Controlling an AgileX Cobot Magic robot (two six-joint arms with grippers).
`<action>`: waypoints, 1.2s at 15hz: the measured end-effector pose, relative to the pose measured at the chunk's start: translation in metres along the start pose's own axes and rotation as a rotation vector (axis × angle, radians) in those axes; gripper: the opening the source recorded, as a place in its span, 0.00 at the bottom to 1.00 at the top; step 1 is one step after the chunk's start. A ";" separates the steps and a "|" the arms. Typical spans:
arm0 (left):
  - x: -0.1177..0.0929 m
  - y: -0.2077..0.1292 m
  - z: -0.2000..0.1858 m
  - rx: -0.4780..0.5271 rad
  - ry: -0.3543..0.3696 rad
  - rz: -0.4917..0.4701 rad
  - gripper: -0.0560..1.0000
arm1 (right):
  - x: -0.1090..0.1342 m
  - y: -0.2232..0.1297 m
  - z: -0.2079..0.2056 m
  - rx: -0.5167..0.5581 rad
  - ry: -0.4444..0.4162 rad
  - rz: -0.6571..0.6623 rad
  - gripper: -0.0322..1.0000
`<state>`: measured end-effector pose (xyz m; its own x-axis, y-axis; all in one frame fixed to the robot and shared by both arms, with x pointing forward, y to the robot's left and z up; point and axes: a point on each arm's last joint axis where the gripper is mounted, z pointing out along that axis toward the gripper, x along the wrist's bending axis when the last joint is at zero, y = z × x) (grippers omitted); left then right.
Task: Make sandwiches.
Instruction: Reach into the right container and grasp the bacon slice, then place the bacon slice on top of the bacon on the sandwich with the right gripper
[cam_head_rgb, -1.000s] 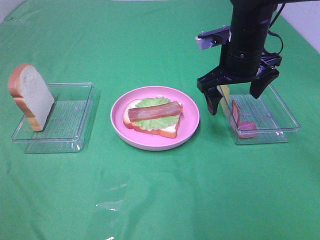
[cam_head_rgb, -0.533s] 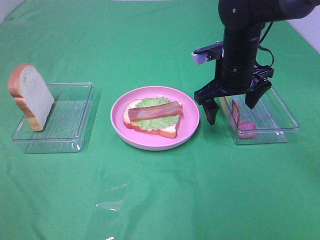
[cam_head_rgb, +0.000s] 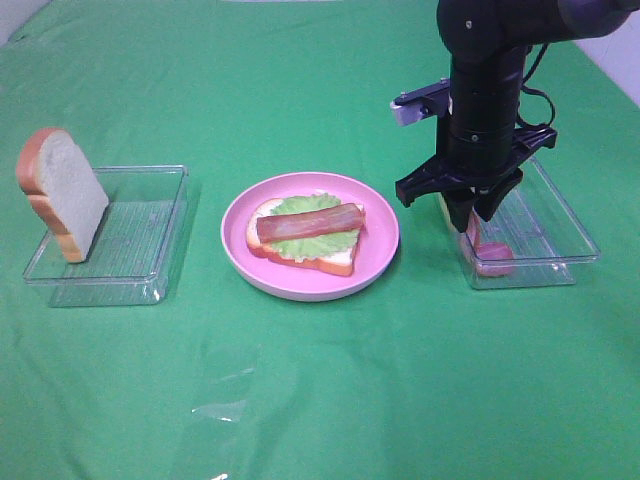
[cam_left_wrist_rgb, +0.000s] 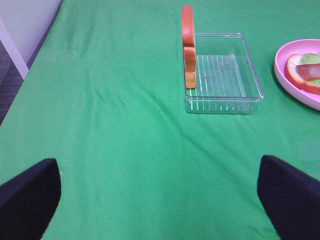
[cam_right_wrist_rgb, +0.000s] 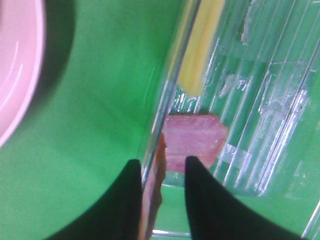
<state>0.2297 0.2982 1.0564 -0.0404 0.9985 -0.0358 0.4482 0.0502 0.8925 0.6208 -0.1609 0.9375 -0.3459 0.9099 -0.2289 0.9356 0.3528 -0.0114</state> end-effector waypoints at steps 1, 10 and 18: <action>0.000 0.000 0.000 0.000 0.000 0.000 0.99 | 0.000 0.000 0.000 0.000 0.000 0.000 0.21; 0.000 0.000 0.000 0.000 0.000 0.000 0.99 | -0.001 -0.002 0.000 0.022 -0.006 0.000 0.04; 0.000 0.000 0.000 0.000 0.000 0.000 0.99 | -0.024 -0.033 -0.087 -0.092 -0.024 -0.036 0.04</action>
<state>0.2297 0.2982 1.0564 -0.0404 0.9985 -0.0358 0.4482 0.0502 0.8925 0.5923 -0.1752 1.0282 -0.3763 0.8913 -0.2528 0.9118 0.4046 0.0694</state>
